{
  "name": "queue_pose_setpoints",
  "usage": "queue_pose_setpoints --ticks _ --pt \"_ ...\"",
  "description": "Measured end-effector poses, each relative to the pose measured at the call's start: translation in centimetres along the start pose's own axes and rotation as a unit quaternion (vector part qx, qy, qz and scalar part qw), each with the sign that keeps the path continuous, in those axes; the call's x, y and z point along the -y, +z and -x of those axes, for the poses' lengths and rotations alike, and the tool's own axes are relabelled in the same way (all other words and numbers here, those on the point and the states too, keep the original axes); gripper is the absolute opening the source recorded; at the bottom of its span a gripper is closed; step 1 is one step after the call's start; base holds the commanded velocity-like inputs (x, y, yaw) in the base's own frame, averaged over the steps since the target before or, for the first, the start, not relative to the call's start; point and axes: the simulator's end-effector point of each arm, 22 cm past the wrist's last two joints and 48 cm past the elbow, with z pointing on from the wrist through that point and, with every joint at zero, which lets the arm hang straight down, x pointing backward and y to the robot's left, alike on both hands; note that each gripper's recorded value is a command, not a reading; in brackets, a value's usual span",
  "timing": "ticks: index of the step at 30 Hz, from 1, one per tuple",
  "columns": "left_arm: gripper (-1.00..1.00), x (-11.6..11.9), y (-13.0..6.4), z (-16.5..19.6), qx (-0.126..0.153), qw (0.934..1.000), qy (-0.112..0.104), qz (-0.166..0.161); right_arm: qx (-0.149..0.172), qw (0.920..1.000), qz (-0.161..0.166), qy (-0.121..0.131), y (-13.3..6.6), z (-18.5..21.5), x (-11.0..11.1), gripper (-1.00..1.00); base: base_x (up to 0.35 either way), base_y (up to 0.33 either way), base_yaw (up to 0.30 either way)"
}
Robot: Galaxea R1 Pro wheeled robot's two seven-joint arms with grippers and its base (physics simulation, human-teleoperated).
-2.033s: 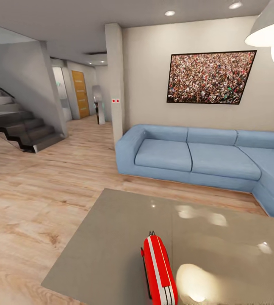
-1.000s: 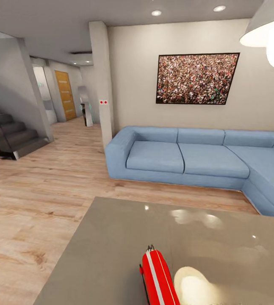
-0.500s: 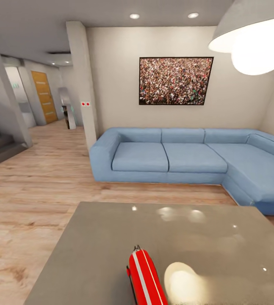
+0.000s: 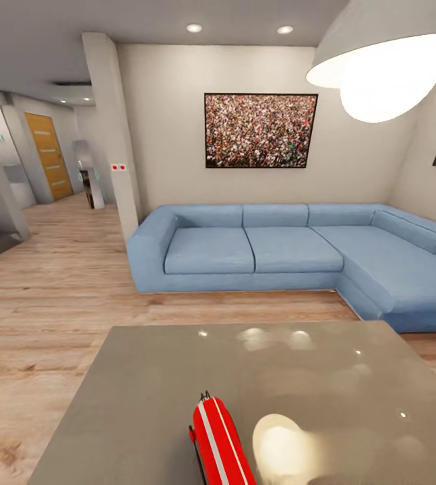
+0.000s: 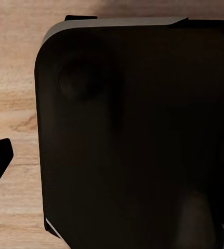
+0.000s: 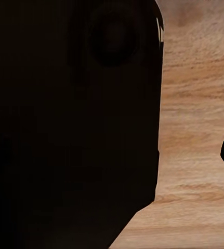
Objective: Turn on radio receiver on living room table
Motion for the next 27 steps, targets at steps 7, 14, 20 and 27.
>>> queue_pose_setpoints --ticks 7,14,20,27 --pt "1.00 -0.02 0.00 0.02 0.000 1.0000 0.000 0.001 0.001 1.0000 0.000 -0.006 0.00 0.06 -0.01 1.00 0.000 0.000 -0.001" --pt "1.00 -0.06 0.00 0.01 -0.001 1.0000 -0.002 0.001 0.003 0.9999 0.000 -0.011 0.00 0.13 0.03 1.00 0.000 0.000 0.000" --pt "1.00 -0.03 0.00 0.01 -0.001 1.0000 -0.002 0.001 0.005 0.9999 0.000 -0.011 0.00 0.24 0.11 1.00 0.000 0.000 0.000" --pt "1.00 0.05 0.00 0.04 -0.001 1.0000 -0.002 0.000 0.008 0.9999 -0.001 -0.010 0.00 0.34 0.22 1.00 0.000 0.000 0.000"
